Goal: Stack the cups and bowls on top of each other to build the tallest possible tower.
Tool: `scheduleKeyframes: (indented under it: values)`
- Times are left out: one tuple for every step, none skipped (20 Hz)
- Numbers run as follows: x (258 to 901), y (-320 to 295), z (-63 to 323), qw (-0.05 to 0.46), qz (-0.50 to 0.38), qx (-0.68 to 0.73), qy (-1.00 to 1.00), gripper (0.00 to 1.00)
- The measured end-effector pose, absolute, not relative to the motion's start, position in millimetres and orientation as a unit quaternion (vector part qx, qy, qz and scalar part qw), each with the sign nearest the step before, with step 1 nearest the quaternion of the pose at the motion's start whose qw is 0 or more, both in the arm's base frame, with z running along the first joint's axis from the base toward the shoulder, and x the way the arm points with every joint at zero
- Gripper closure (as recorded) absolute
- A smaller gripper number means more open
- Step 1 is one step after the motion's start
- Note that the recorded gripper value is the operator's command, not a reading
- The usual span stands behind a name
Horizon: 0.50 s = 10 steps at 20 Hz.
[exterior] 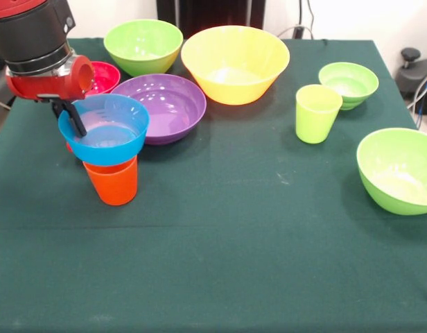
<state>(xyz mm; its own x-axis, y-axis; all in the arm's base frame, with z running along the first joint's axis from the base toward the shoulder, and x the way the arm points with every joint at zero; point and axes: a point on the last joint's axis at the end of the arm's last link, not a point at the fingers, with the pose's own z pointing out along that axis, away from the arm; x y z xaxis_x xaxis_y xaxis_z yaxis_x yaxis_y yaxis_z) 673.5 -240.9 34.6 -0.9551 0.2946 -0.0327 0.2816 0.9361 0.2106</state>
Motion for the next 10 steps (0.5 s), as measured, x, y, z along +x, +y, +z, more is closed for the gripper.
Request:
scheduleKeyframes:
  values:
    - [673.5, -240.6, 34.6, 0.032, 0.102, 0.146, 0.983, 1.0]
    - [673.7, -240.2, 34.5, 0.032, 0.102, 0.146, 0.983, 1.0]
    - [673.9, -239.2, 34.3, 0.032, 0.103, 0.145, 0.984, 1.0]
    - [673.9, -239.0, 34.3, 0.031, 0.103, 0.145, 0.984, 1.0]
    - [674.0, -238.7, 34.1, 0.031, 0.103, 0.145, 0.984, 1.0]
    - [674.0, -238.6, 34.1, 0.031, 0.103, 0.145, 0.984, 1.0]
    - [673.9, -238.1, 33.7, 0.031, 0.103, 0.145, 0.984, 1.0]
    - [673.8, -237.8, 33.3, 0.031, 0.103, 0.145, 0.984, 1.0]
    - [673.7, -237.6, 33.2, 0.03, 0.103, 0.145, 0.984, 1.0]
    - [673.8, -237.4, 33.0, 0.03, 0.103, 0.145, 0.984, 1.0]
